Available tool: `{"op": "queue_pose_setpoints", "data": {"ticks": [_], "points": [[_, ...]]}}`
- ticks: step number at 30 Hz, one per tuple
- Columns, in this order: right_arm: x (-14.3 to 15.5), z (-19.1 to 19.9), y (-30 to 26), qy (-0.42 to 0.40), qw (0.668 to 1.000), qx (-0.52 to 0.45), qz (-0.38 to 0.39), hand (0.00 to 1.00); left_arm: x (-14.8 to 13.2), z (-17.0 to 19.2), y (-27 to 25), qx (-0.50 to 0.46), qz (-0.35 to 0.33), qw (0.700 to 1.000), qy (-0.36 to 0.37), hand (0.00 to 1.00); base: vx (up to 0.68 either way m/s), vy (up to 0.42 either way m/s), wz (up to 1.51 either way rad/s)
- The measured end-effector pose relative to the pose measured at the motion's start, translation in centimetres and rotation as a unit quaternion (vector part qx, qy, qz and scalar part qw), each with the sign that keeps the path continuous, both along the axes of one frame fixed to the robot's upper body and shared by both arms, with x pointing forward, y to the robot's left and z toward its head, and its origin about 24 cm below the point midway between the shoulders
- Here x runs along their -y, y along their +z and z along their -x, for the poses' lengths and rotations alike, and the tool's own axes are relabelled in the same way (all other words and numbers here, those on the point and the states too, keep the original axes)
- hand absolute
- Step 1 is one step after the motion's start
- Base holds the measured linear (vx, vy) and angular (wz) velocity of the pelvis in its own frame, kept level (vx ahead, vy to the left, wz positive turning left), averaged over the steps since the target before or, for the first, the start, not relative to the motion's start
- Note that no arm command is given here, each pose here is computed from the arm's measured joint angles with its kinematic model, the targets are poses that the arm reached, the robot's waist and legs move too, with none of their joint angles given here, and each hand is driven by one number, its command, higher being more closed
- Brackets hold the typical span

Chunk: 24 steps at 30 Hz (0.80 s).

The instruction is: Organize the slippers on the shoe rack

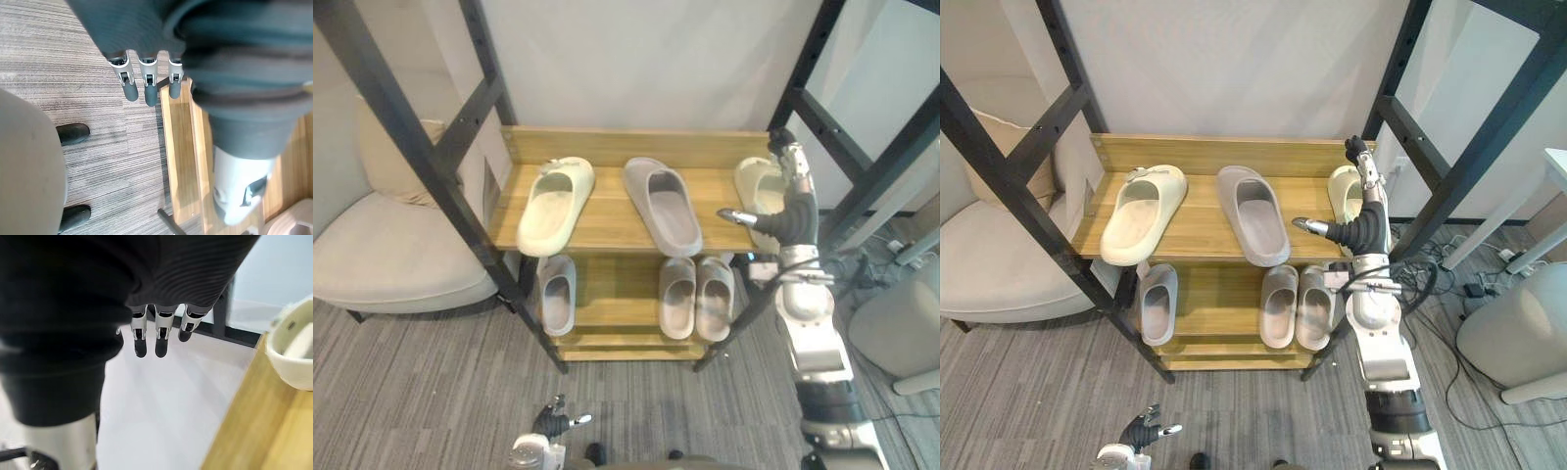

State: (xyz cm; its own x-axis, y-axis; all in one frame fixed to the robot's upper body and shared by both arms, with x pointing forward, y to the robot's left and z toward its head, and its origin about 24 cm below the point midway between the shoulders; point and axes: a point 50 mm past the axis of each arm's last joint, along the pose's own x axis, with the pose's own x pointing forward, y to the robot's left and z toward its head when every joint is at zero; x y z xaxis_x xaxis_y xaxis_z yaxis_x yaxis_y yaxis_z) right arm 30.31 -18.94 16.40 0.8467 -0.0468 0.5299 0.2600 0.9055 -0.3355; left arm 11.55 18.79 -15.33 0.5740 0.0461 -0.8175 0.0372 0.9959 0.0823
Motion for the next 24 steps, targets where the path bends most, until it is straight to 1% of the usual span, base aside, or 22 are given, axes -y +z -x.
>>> {"op": "queue_pose_setpoints", "data": {"ticks": [7, 15, 19, 24], "points": [[1.1, -2.9, -0.7, -0.027, 0.998, -0.054, 0.012, 0.00, -0.2, -0.2, 0.1, 0.005, 0.008, 1.000, 0.003, 0.00, 0.00, -0.006, 0.09], [0.7, -5.2, 0.2, -0.024, 0.997, -0.072, 0.024, 0.00, -0.4, -0.7, 0.4, 0.021, 0.013, 1.000, 0.014, 0.00, 0.00, -0.002, 0.09], [-0.5, -6.1, 0.5, -0.005, 0.996, -0.083, 0.042, 0.00, -0.6, -1.1, 0.7, 0.034, 0.019, 0.999, 0.032, 0.00, -0.03, 0.015, 0.08], [-1.1, -7.2, 0.5, 0.004, 0.993, -0.104, 0.057, 0.00, -0.6, -1.4, 0.9, 0.043, 0.021, 0.998, 0.036, 0.00, -0.02, 0.020, 0.14]]}}
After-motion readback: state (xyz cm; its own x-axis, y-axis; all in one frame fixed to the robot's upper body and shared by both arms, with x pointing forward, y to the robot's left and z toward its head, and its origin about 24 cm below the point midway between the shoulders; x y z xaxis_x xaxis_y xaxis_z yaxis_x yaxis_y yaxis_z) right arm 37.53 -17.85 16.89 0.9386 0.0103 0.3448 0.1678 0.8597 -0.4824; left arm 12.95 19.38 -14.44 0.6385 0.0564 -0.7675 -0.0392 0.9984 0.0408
